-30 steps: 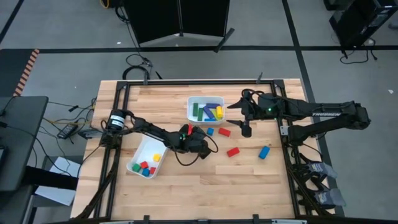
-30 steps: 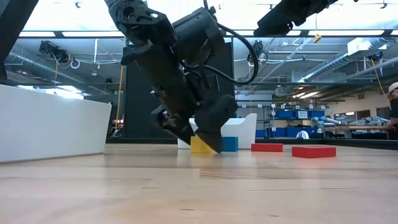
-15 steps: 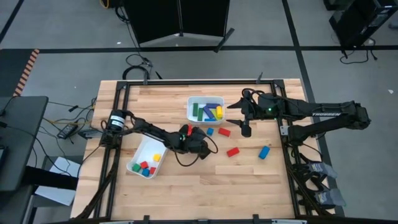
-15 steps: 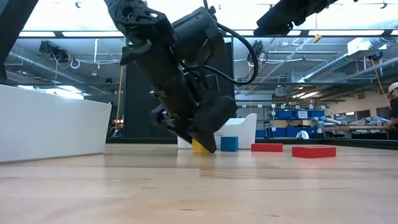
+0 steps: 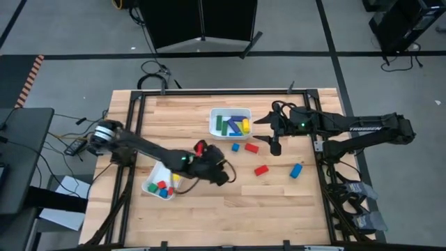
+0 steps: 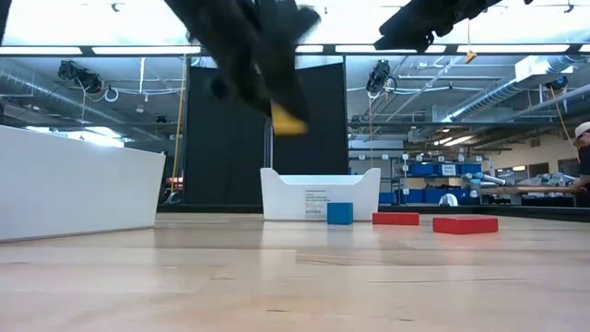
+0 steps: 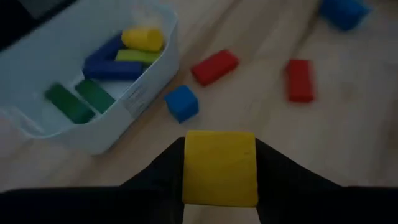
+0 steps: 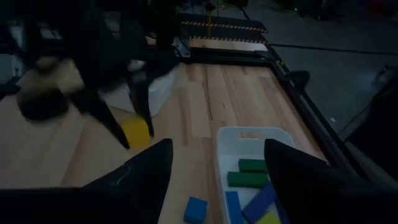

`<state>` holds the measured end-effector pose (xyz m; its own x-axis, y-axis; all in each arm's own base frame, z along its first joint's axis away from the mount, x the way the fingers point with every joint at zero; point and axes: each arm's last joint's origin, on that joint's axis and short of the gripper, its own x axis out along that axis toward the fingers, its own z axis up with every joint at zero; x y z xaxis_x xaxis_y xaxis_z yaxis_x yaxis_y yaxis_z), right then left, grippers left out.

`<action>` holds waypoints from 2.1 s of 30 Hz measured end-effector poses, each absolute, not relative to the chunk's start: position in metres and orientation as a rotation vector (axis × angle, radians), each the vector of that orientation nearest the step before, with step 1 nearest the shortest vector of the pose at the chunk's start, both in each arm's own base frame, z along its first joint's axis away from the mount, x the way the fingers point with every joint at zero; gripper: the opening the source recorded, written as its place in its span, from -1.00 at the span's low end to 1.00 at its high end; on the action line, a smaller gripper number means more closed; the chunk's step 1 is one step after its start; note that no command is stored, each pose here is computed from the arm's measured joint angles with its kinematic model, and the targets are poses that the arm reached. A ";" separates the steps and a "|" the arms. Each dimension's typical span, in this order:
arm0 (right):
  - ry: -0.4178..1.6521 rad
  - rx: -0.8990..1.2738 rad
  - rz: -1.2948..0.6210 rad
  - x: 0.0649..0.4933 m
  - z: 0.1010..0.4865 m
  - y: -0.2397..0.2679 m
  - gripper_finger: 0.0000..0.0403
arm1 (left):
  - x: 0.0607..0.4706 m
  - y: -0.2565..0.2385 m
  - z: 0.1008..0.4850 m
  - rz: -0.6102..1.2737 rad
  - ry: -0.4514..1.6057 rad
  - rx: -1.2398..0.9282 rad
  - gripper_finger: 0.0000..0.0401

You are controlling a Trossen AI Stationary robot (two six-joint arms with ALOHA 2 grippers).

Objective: Sort blocks by size
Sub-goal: Put the square yellow block into the bottom white bin, then put the rectangular red block into the top white bin

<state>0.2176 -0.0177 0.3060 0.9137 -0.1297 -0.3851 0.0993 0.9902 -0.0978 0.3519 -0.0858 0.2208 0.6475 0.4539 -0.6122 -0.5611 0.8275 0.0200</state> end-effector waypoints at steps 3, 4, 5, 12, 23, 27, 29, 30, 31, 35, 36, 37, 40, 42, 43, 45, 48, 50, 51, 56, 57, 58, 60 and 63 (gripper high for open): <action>0.391 -0.081 -0.098 0.219 0.299 -0.013 0.28 | 0.328 -0.098 0.250 0.554 0.618 -0.146 -0.31; 0.387 -0.082 -0.092 0.220 0.297 -0.012 0.26 | 0.319 -0.103 0.258 0.551 0.616 -0.131 -0.31; 0.383 -0.083 -0.085 0.221 0.294 -0.011 0.25 | 0.309 -0.106 0.266 0.546 0.613 -0.122 -0.31; 0.372 -0.065 -0.044 0.222 0.277 0.000 0.17 | 0.240 -0.127 0.284 0.537 0.777 -0.151 -0.31; 0.302 -0.055 0.021 0.222 0.261 0.015 0.06 | 0.188 -0.150 0.274 0.476 1.172 -0.147 -0.31; 0.279 -0.053 0.025 0.221 0.258 0.017 0.02 | 0.188 -0.152 0.274 0.469 1.192 -0.181 -0.31; 0.276 -0.045 0.024 0.221 0.256 0.017 0.00 | 0.190 -0.153 0.271 0.474 1.191 -0.185 -0.31; 0.277 -0.041 0.023 0.221 0.256 0.016 -0.01 | 0.192 -0.154 0.269 0.481 1.199 -0.179 -0.31; 0.278 -0.038 0.023 0.221 0.256 0.017 -0.02 | 0.193 -0.154 0.266 0.492 1.207 -0.170 -0.31; 0.287 -0.020 0.021 0.221 0.255 0.017 -0.04 | 0.197 -0.157 0.256 0.563 1.233 -0.146 -0.31; 0.286 -0.017 0.021 0.221 0.255 0.017 -0.05 | 0.198 -0.158 0.253 0.570 1.238 -0.140 -0.31; 0.286 -0.016 0.020 0.221 0.255 0.017 -0.05 | 0.200 -0.159 0.251 0.575 1.241 -0.137 -0.31; 0.288 -0.001 0.018 0.221 0.254 0.017 -0.04 | 0.201 -0.159 0.249 0.584 1.245 -0.126 -0.24; 0.292 0.014 0.016 0.221 0.254 0.017 -0.03 | 0.200 -0.159 0.249 0.587 1.244 -0.128 0.05; 0.302 0.024 0.014 0.220 0.253 0.017 -0.03 | 0.200 -0.159 0.249 0.590 1.244 -0.129 0.22; 0.350 0.040 -0.003 0.219 0.249 0.016 -0.02 | 0.199 -0.158 0.250 0.603 1.241 -0.141 0.54; 0.481 0.057 -0.061 0.213 0.237 0.015 0.02 | 0.199 -0.157 0.252 0.629 1.220 -0.153 0.87; 0.581 0.060 -0.101 0.208 0.228 0.016 0.05 | 0.200 -0.160 0.255 0.622 1.178 -0.152 0.94; 0.627 0.069 -0.115 0.205 0.224 0.016 0.07 | 0.200 -0.161 0.257 0.620 1.152 -0.142 0.93; 0.782 0.094 -0.112 0.195 0.212 0.024 0.17 | 0.205 -0.167 0.271 0.616 0.952 -0.095 0.78; 0.809 0.087 -0.087 0.194 0.210 0.028 0.19 | 0.206 -0.169 0.274 0.614 0.905 -0.092 0.75; 0.839 0.071 -0.064 0.192 0.208 0.032 0.21 | 0.207 -0.171 0.277 0.611 0.857 -0.088 0.72; 0.883 0.030 -0.011 0.191 0.203 0.039 0.26 | 0.210 -0.174 0.281 0.601 0.783 -0.079 0.69; 0.932 -0.026 0.039 0.192 0.195 0.049 0.34 | 0.217 -0.178 0.286 0.579 0.679 -0.078 0.65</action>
